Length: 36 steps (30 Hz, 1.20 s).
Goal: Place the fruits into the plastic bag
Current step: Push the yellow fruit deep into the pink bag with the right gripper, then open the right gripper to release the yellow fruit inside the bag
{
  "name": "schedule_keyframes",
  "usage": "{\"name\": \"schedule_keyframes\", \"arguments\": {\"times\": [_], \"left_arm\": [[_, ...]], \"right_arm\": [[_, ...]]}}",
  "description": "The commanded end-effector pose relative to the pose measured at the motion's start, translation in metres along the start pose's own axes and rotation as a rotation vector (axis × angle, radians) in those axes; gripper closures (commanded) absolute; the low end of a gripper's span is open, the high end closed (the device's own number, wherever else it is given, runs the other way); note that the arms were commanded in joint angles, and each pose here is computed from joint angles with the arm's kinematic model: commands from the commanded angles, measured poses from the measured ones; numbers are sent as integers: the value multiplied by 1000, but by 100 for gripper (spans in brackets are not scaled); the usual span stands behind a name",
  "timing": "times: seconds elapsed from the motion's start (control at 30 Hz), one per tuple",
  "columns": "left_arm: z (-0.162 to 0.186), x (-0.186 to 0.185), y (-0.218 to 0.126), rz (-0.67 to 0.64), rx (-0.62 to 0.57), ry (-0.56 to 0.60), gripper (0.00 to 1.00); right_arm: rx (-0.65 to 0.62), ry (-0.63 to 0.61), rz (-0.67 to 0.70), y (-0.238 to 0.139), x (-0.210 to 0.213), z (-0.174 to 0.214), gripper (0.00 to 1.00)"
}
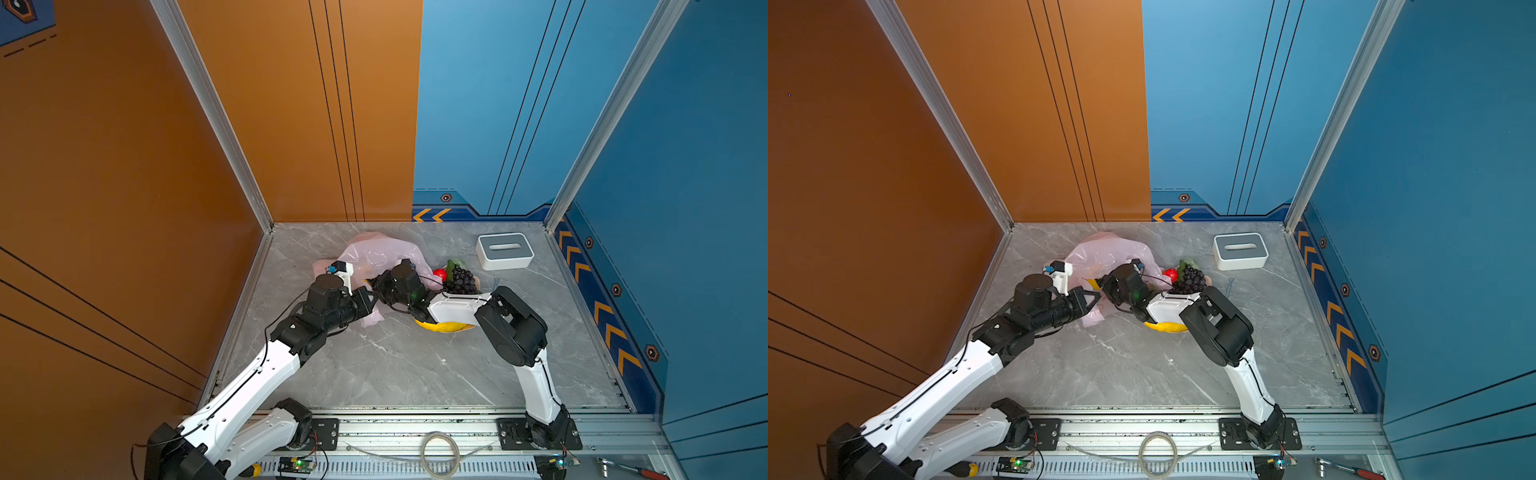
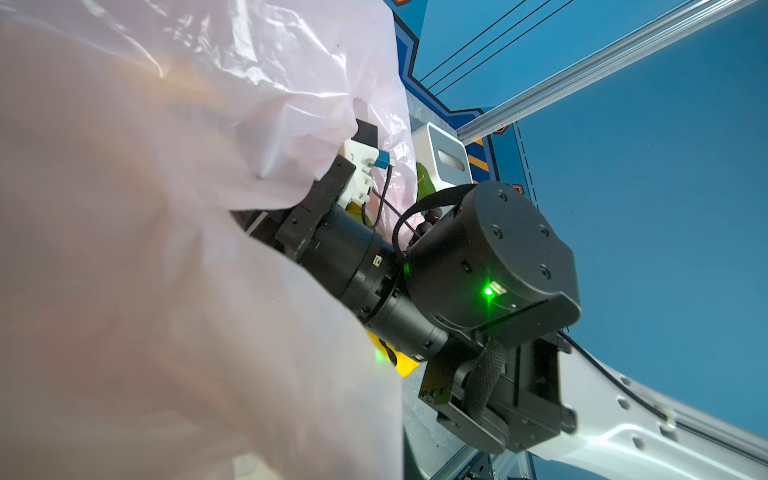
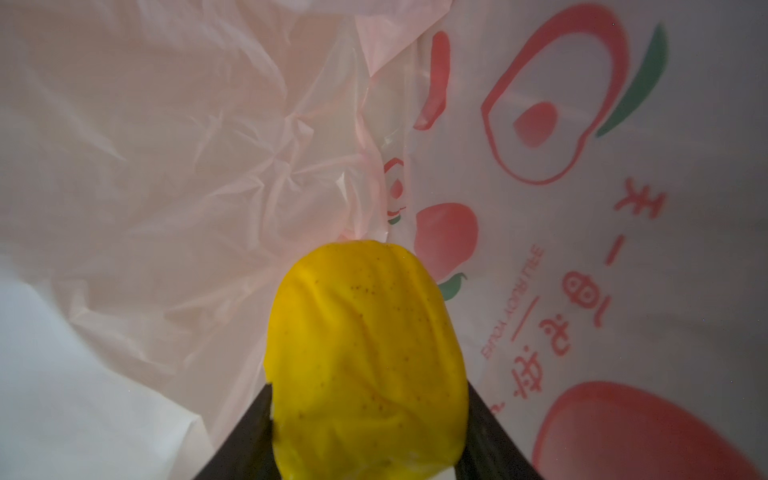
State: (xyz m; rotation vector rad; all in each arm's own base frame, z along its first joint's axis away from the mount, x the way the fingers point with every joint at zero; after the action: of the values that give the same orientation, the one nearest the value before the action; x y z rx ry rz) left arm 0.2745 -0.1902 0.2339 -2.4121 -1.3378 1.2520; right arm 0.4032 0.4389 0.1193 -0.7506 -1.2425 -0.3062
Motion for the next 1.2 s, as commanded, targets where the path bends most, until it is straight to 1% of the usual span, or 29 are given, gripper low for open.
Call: {"name": "schedule_keyframes", "arguments": {"times": [0.0, 0.13, 0.27, 0.4, 0.53, 0.67, 0.83, 1.0, 1.1, 1.17], "left_arm": [[2, -3, 4, 13, -5, 0, 100], [3, -4, 4, 15, -4, 2, 100], [5, -3, 4, 12, -2, -3, 100], [6, -2, 5, 9, -1, -5, 100], [6, -2, 6, 11, -3, -7, 100], [6, -1, 6, 13, -5, -8, 100], [7, -1, 5, 13, -7, -12, 100], [8, -1, 4, 16, -11, -16, 100], [7, 0, 4, 15, -12, -18, 100], [7, 0, 4, 15, -15, -19, 100]], "right_arm": [[18, 59, -31, 13, 1, 3, 46], [17, 50, 41, 21, -13, 3, 41], [10, 28, 92, 23, -21, 1, 40], [13, -12, 192, 24, -37, -1, 38], [35, -42, 245, 28, -44, 1, 38], [41, -82, 293, 27, -48, 0, 35], [55, -113, 311, 28, -46, 2, 32], [96, -123, 288, 30, -40, 6, 27], [124, -159, 264, 30, -29, 12, 19], [135, -213, 259, 26, -18, 16, 12]]}}
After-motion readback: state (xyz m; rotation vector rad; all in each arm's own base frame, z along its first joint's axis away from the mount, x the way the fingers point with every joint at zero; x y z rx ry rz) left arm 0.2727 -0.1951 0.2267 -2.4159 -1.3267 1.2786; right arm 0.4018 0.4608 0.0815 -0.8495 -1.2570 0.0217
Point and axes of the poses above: each gripper's point midway between its finger pads, its own y axis out along the fingers, its own x axis along the line the jaws close on, z = x × y, the point moved 1 cm from there along -y, back along the fingers, and after that the axes turned 13 degrees about y, right-handed, at the moved point
